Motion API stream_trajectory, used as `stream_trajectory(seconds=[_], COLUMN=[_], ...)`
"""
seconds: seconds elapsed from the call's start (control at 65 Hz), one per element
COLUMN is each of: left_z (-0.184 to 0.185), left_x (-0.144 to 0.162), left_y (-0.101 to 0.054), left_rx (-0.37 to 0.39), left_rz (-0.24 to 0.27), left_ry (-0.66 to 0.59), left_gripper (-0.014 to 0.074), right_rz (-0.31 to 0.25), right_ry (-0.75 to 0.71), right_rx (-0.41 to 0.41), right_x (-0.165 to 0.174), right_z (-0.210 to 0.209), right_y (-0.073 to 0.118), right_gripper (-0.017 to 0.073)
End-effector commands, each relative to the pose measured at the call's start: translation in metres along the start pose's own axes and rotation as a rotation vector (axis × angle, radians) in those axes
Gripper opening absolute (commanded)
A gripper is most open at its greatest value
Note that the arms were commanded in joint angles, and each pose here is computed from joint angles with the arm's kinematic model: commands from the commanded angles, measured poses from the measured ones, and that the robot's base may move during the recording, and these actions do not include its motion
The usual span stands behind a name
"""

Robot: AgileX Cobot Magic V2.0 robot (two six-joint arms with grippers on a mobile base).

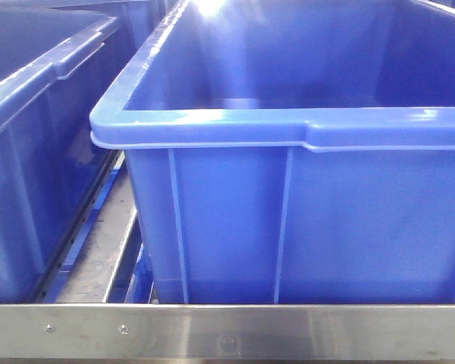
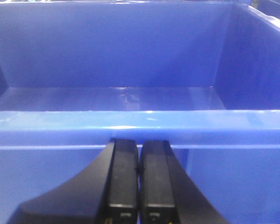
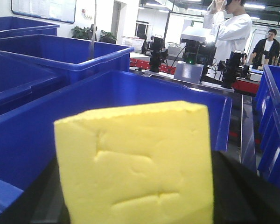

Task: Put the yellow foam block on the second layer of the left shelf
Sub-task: 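Turn and drive the base up to the shelf of blue bins, then extend the right gripper with the cube over into a blue bin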

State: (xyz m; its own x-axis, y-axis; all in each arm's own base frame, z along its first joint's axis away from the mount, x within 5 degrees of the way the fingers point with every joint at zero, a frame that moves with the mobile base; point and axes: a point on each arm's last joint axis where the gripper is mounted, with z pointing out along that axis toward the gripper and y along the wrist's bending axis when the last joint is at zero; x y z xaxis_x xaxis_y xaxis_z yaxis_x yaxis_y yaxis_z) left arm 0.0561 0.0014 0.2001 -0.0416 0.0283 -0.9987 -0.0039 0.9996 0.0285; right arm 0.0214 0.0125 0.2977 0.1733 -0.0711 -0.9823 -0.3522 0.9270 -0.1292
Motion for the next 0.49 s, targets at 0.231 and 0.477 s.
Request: stream_trajectory(seconds=[0.231, 0.477], left_z=[0.000, 0.000], left_x=[0.000, 0.000], left_y=[-0.002, -0.002], left_rx=[0.025, 0.025], left_rz=[-0.007, -0.007], left_ry=[-0.073, -0.073], left_gripper=[0.0136, 0.0136], right_rz=[0.006, 0.016], right_ry=[-0.041, 0.215], right_rx=[0.021, -0.032], right_x=[-0.033, -0.075], right_z=[0.015, 0.094], right_y=[-0.006, -0.014], right_gripper=[0.0270, 0.0270])
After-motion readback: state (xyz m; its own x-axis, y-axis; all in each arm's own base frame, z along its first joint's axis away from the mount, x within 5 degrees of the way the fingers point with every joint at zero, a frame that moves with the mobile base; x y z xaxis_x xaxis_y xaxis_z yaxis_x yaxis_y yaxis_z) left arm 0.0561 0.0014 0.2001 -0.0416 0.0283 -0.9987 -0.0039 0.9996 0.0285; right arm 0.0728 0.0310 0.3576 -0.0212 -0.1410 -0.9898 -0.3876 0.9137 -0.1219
